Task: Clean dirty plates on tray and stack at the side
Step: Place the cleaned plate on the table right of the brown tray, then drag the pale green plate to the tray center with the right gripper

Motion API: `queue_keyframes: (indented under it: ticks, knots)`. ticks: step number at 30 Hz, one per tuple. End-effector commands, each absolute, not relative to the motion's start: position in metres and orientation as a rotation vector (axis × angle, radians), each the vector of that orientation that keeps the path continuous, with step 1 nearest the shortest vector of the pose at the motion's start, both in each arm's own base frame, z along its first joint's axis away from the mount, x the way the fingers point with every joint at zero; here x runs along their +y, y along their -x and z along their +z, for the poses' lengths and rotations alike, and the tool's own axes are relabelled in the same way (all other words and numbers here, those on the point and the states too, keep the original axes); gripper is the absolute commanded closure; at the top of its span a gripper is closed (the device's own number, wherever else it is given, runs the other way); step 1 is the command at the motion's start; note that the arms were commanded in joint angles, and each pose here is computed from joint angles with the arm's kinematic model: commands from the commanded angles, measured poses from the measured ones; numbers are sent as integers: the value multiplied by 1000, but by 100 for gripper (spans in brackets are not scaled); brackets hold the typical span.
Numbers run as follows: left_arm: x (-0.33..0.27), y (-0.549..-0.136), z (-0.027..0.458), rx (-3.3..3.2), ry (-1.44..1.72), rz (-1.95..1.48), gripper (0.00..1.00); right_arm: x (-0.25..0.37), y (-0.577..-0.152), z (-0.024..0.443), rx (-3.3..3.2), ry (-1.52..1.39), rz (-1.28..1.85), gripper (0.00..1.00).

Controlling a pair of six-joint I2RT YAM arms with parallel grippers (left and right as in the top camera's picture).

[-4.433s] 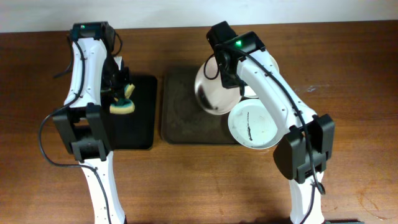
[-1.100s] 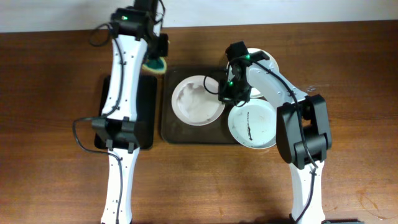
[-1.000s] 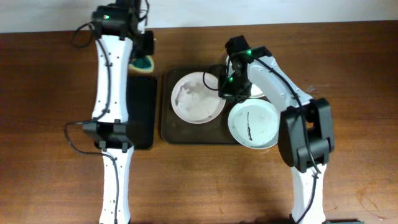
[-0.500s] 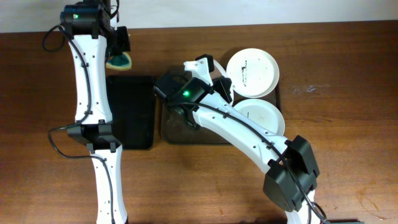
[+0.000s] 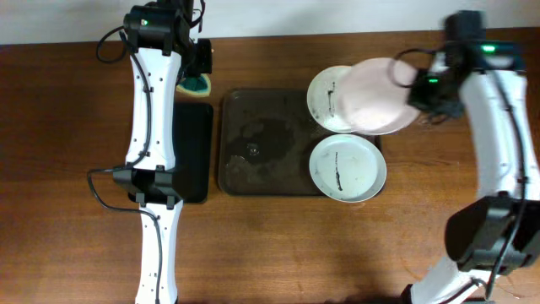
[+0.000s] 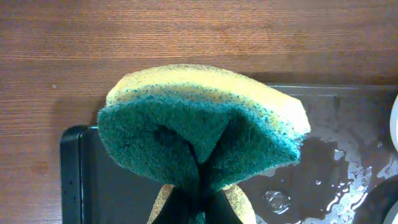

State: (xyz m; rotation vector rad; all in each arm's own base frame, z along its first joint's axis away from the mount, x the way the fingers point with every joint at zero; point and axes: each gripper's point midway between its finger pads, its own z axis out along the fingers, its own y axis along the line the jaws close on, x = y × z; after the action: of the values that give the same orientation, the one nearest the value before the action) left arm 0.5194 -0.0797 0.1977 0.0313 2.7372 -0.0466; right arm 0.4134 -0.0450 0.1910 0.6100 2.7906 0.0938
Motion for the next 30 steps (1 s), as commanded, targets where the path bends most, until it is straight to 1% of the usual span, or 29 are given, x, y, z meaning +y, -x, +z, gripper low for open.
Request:
queue_keyframes:
  ticks: [1,3,5,6,7,8,9,10,12,13,14,15,16,18,19,20,21,23,24,26,28,29,30]
  knots:
    - [-78,-516,225,2678,-14,-64,100,-114,-398,196,2709,-804,43,96]
    - [-78,-516,225,2678,-14,-64,100,-150,-387,181,2682,-926,1,96]
    - [-78,-516,225,2678,-13,-64,100,-179,-376,154,2657,-1028,-23,96]
    - [-78,-516,225,2678,-13,-64,100,-189,-371,134,2647,-1065,-27,96]
    - [-78,-516,225,2678,-13,-65,100,-193,-369,120,2641,-1078,-30,96]
    - [-78,-516,225,2678,-13,-64,100,-192,-368,92,2635,-1074,-30,96]
    - [-78,-516,225,2678,-13,-64,100,-191,-367,82,2632,-1070,-30,96]
    - [-78,-516,225,2678,-13,-64,100,-188,-362,61,2636,-1072,-29,96]
    - [-78,-516,225,2678,-13,-64,100,-185,-355,45,2648,-1077,-28,96]
    - [-78,-516,225,2678,-13,-65,100,-182,-353,43,2654,-1079,-18,86]
    - [-78,-516,225,2678,-13,-65,100,-180,-354,43,2654,-1074,2,73]
    - [-78,-516,225,2678,-13,-64,100,-172,-359,46,2675,-1015,75,64]
    - [-78,-516,225,2678,-13,-64,100,-165,-361,62,2700,-995,135,58]
    - [-78,-516,225,2678,-14,-65,100,-156,-361,93,2739,-980,198,58]
    - [-78,-516,225,2678,-14,-65,100,-141,-363,106,2772,-894,284,58]
    - [-78,-516,225,2678,-14,-65,100,-121,-365,113,2803,-801,383,55]
    - [-78,-516,225,2678,-13,-65,100,-99,-358,107,2870,-732,435,53]
    - [-78,-516,225,2678,-14,-65,100,-70,-348,92,2954,-670,463,53]
    - [-78,-516,225,2678,-14,-65,100,-43,-337,75,3033,-596,481,53]
    - [-78,-516,225,2678,-14,-65,100,-17,-323,47,3128,-446,363,53]
    - [-78,-516,225,2678,-14,-65,100,-7,-316,34,3159,-386,316,53]
    - [-78,-516,225,2678,-13,-65,100,-1,-315,30,3161,-355,315,54]
    - [-78,-516,225,2678,-13,-65,100,4,-314,28,3166,-332,315,61]
